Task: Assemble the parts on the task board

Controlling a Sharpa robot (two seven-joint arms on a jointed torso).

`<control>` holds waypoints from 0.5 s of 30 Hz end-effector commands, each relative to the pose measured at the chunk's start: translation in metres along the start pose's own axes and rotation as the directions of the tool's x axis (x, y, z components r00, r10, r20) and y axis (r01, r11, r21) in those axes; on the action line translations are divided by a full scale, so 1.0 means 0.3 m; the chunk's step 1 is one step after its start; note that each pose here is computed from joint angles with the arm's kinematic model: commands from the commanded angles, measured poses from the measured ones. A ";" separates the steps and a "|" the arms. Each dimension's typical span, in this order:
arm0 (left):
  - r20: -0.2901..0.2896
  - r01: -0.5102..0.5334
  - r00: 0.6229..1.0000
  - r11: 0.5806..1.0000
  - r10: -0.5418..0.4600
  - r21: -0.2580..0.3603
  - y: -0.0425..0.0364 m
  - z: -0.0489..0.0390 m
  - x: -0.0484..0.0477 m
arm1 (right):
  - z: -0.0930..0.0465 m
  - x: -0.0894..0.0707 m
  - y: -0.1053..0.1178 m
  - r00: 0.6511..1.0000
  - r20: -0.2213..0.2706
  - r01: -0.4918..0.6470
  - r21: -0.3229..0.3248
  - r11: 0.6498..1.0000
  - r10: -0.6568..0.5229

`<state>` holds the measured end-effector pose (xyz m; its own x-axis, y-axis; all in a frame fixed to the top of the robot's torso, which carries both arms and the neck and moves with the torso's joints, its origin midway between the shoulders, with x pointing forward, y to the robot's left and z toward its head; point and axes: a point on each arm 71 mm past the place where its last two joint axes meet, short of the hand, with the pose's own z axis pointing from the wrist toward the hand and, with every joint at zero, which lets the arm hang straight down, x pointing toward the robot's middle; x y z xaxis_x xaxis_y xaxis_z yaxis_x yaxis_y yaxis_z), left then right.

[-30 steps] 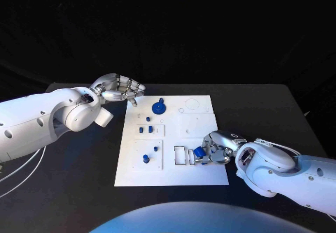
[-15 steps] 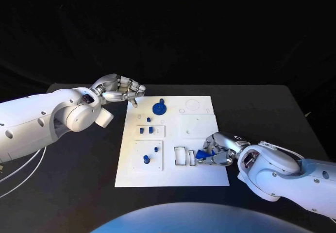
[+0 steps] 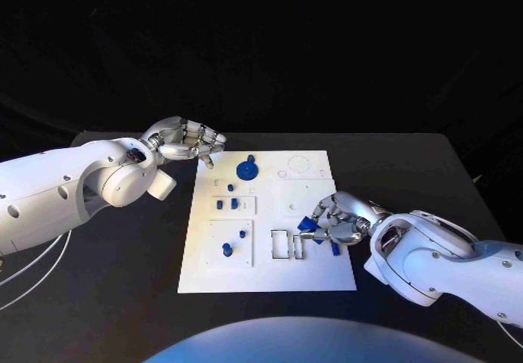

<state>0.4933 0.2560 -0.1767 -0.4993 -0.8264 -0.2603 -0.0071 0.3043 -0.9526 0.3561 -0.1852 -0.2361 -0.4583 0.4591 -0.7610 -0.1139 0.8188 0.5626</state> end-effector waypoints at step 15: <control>-0.022 0.008 1.000 1.000 -0.007 0.009 -0.008 0.009 0.017 | 0.048 0.086 0.050 0.990 -0.141 -0.020 0.007 1.000 0.020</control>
<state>0.4934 0.2525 -0.1768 -0.5047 -0.8237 -0.2583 -0.0057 0.3024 -0.9532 0.3567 -0.1575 -0.2480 -0.5415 0.4653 -0.7002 -0.0934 0.7944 0.6002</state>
